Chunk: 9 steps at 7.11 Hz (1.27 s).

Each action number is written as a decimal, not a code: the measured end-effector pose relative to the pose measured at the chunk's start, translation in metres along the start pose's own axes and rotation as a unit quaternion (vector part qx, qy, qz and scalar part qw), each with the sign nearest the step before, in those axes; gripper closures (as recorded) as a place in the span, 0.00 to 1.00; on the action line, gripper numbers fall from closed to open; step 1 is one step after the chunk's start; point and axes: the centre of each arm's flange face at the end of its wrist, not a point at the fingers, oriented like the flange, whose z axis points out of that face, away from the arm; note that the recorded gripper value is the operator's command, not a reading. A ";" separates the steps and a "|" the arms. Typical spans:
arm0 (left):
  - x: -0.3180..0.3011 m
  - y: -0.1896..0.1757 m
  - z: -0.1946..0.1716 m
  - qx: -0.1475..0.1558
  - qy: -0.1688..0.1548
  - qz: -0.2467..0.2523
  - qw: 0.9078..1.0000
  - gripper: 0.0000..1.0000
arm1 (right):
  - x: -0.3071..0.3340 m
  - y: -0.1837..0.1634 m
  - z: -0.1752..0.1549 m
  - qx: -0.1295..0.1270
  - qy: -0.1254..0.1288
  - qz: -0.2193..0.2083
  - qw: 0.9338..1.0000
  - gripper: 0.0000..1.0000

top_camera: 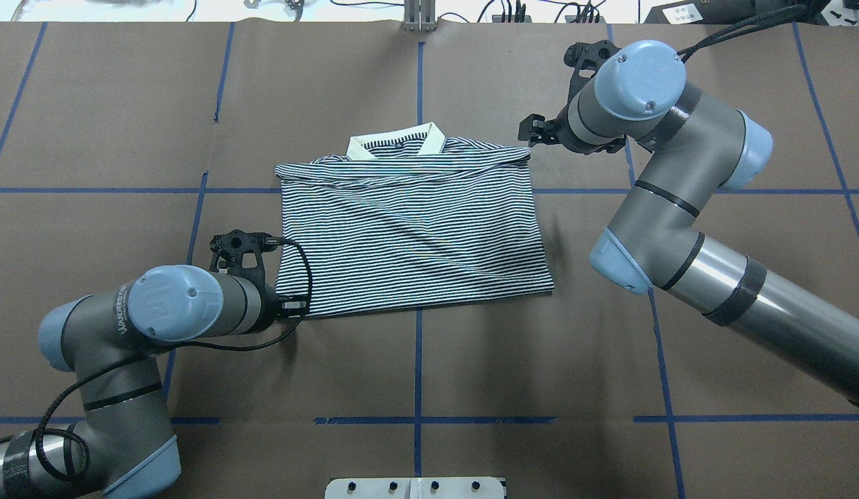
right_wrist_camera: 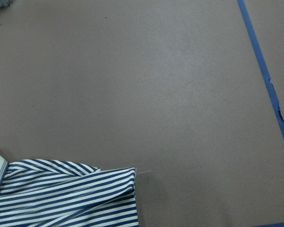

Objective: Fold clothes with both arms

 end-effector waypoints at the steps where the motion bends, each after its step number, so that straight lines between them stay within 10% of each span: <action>1: 0.001 0.004 0.001 -0.002 0.001 0.001 1.000 1.00 | 0.000 0.000 0.000 0.000 0.000 0.000 1.000 0.00; 5: -0.001 -0.009 -0.004 0.007 0.001 0.024 1.000 1.00 | 0.000 0.000 0.001 0.000 0.001 0.000 1.000 0.00; 9: -0.088 -0.147 0.004 0.076 -0.075 0.090 0.990 1.00 | 0.001 0.001 0.003 -0.002 0.003 0.001 1.000 0.00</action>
